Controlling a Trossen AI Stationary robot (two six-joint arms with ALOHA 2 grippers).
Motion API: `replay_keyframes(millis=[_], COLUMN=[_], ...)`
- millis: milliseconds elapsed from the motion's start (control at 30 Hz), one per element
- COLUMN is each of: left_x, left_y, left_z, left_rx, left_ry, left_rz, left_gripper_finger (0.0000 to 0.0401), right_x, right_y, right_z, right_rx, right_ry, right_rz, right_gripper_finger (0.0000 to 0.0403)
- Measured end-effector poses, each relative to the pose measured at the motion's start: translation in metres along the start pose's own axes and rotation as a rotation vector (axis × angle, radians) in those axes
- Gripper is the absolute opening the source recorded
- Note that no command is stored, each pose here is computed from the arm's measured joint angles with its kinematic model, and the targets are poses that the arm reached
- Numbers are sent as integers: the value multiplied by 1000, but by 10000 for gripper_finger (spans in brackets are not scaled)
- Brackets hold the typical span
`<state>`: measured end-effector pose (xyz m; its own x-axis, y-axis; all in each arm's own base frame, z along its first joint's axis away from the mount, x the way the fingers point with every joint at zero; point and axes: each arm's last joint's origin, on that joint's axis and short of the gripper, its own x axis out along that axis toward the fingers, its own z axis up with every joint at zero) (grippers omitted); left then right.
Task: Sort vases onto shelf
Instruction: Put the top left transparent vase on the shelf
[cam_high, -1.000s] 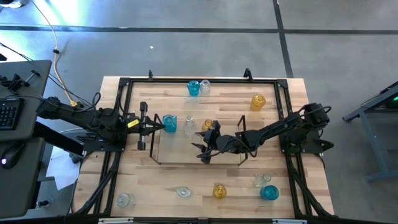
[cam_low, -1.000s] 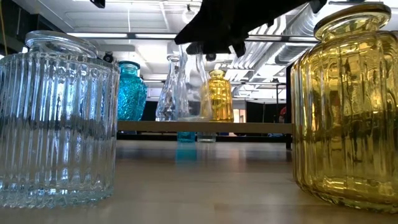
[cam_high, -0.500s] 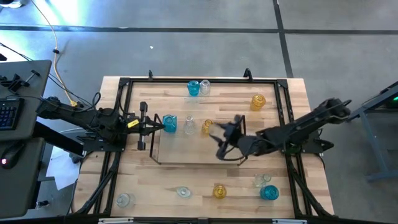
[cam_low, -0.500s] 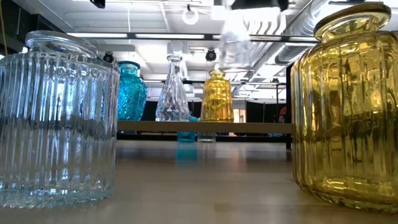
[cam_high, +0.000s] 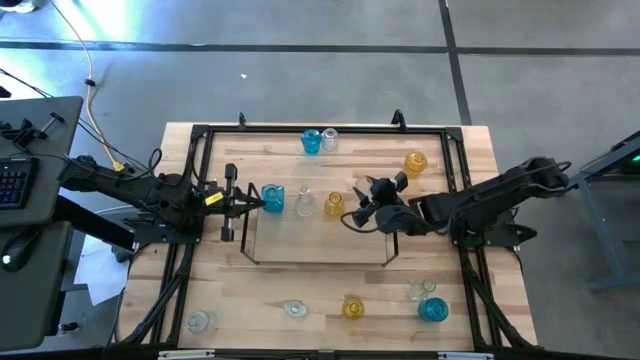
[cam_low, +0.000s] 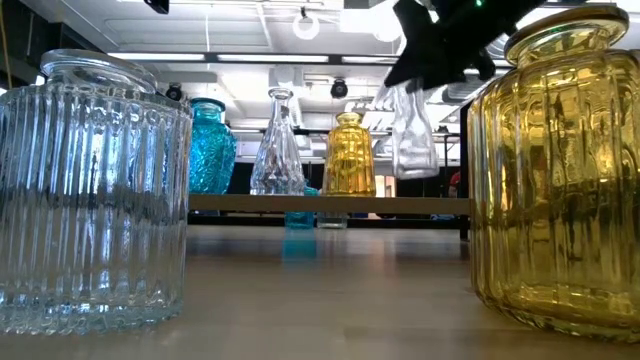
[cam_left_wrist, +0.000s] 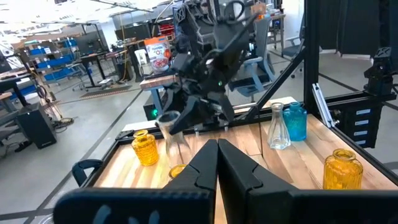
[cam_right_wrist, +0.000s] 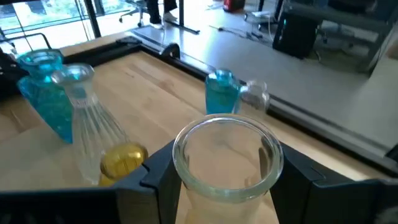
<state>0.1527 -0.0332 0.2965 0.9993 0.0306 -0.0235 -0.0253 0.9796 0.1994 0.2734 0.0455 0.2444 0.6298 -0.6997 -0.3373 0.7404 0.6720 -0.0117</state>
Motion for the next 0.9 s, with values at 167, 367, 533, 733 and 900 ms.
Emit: replay_keyframes(millis=[167,367,533,733,900], left_x=[0,0,0,0,0], left_y=[0,0,0,0,0], left_z=[0,0,0,0,0], left_rx=[0,0,0,0,0], left_ry=[0,0,-2,-1,-1], left_rz=[1,1,1,1,1], left_gripper_finger=[1,1,1,1,1], right_x=[0,2,5,7,4], right_y=[-3,-2,0,2,3], right_z=[-8,-11,-18,-21,-22], right_rx=[32,39,38,44,46], right_ry=[3,4,21,17,13], right_rz=[-18,-29,-47,-66,-62], right_gripper_finger=[166,166,166,166,166])
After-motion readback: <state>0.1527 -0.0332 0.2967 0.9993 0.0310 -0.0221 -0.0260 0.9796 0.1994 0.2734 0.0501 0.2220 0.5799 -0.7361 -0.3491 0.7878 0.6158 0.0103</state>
